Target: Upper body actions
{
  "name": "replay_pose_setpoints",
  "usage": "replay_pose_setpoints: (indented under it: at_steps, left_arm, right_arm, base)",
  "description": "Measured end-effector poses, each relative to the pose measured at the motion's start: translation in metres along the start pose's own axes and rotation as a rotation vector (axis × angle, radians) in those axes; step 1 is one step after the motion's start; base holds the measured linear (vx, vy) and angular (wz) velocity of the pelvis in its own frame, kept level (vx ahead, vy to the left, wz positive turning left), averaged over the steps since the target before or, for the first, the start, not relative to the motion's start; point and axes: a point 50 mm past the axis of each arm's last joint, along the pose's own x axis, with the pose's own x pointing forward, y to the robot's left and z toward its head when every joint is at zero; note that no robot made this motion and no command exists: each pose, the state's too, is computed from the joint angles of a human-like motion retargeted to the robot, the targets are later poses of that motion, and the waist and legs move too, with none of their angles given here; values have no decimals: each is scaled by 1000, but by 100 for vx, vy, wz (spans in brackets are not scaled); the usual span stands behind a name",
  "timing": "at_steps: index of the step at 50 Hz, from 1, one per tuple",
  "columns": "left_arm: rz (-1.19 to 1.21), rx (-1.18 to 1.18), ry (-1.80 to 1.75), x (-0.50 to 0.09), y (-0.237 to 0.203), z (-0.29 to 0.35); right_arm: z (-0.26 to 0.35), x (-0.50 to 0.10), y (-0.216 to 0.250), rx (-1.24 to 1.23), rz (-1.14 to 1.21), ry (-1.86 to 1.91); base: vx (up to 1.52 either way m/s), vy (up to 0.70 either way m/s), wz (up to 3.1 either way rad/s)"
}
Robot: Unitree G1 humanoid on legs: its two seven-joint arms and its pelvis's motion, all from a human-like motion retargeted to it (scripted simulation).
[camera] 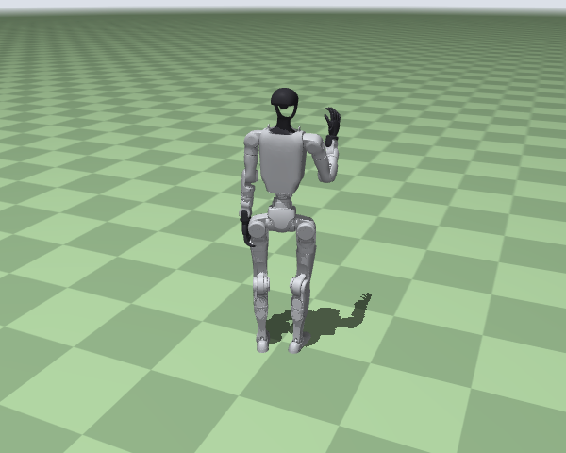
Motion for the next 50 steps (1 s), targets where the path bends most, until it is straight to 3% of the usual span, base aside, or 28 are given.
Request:
replay_pose_setpoints:
  at_steps: [5, 11, 15, 18, 21, 28, 32, 35, 40, 45, 50]
  left_arm:
    - [6, 44, 5, 0, 1, 2]
    - [21, 91, 5, 0, 2, 2]
    - [11, 84, -2, 0, 1, 4]
    - [4, 80, -4, 0, 0, 5]
    - [3, 89, -4, 0, -1, 6]
    - [8, 107, 3, 0, -1, 4]
    - [6, 92, 8, 0, 0, 1]
    - [10, 84, 10, 0, 2, 1]
    - [18, 86, 4, -1, 2, 4]
    - [17, 76, 2, 0, 1, 3]
    - [10, 36, 5, 0, 2, 2]
  right_arm:
    - [-15, -87, 5, -109, 241, 246]
    - [-43, -198, 8, -417, 1229, 642]
    - [-54, -218, 3, -465, 1459, 803]
    - [-57, -201, 8, -450, 1369, 772]
    - [-56, -170, 20, -379, 1127, 676]
    - [-30, -77, 50, 40, 502, 319]
    - [-23, -41, 77, 44, 670, 194]
    - [-23, -26, 95, -80, 856, 130]
    - [-26, -21, 113, -247, 961, 45]
    - [-24, -26, 108, -159, 855, 75]
    - [-15, -17, 73, -209, 530, 49]
  base:
    - [0, -2, -26]
    - [-1, 0, -5]
    - [-5, 2, -8]
    - [0, 0, 0]
    - [0, 0, 0]
    - [0, 0, 0]
    - [0, 0, 10]
    - [0, 0, 19]
    - [1, -1, 15]
    - [4, 0, 26]
    - [1, 0, 10]
